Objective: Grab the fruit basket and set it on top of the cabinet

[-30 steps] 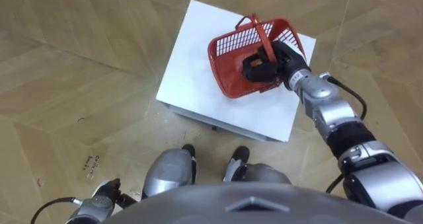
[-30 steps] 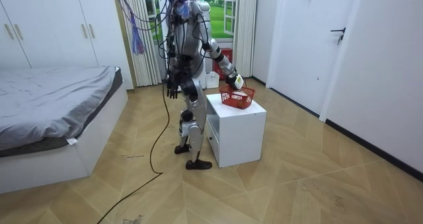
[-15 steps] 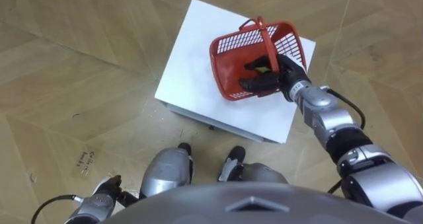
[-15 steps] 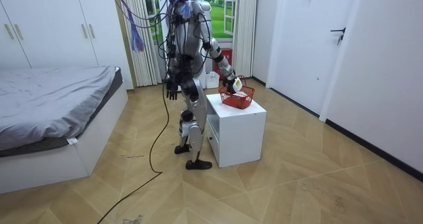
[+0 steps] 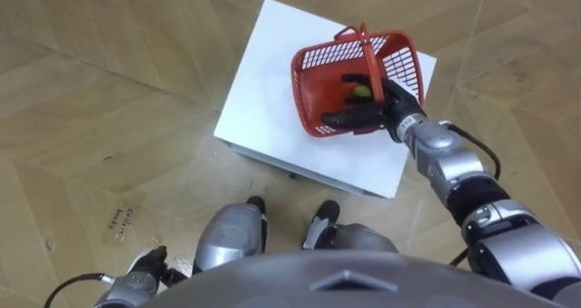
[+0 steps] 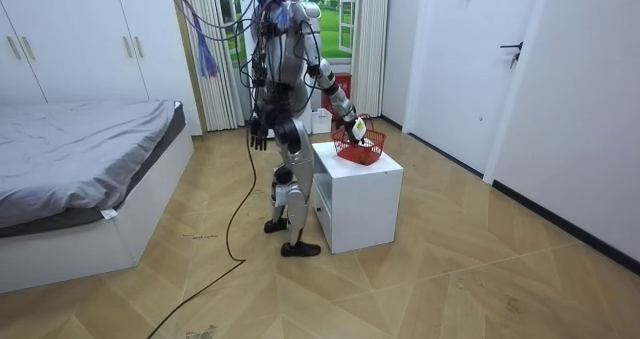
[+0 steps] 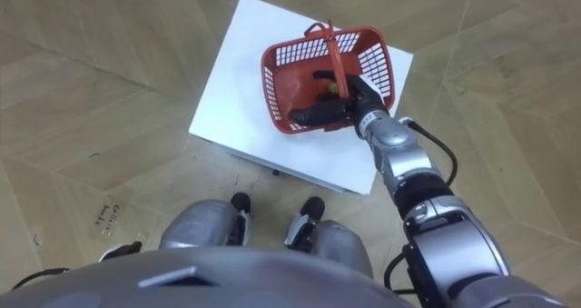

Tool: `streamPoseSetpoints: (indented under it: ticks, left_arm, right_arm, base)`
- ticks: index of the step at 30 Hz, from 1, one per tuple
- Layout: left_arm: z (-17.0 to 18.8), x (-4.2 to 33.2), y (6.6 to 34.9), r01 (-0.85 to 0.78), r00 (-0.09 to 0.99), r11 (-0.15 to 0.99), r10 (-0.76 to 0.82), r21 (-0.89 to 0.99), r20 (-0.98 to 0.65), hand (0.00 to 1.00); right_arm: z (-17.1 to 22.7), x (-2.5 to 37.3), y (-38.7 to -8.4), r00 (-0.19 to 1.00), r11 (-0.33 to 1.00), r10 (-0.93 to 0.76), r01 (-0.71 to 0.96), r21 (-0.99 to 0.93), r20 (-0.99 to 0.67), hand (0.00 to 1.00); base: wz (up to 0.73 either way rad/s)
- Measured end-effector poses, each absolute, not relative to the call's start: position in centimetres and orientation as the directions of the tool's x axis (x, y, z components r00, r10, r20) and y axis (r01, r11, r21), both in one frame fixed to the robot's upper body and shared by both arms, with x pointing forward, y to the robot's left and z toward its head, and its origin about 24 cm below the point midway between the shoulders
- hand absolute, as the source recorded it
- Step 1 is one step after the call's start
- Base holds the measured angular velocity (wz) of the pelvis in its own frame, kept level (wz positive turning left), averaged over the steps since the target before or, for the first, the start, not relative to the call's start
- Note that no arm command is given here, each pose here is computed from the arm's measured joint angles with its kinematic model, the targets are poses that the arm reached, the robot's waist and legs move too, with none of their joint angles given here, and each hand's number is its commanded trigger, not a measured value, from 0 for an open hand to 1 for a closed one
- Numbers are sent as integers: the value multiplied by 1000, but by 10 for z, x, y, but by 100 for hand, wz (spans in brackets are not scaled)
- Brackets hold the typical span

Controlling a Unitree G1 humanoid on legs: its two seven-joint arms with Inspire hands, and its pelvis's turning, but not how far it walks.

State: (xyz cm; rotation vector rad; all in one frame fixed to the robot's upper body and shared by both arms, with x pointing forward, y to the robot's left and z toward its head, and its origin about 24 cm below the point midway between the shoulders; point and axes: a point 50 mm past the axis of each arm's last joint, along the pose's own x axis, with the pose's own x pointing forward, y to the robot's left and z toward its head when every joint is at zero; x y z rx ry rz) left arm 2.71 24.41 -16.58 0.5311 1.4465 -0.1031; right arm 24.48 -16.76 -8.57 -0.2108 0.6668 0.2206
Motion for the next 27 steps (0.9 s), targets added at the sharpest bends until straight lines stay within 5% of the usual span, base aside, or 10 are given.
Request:
streamPoseSetpoints:
  ticks: [27]
  left_arm:
    - [-166,26,240,319,184,895,265,312,-947,0]
  right_arm:
    - [-39,239,-172,937,966,-4,-87,-244,-349,0]
  base:
    - [-7]
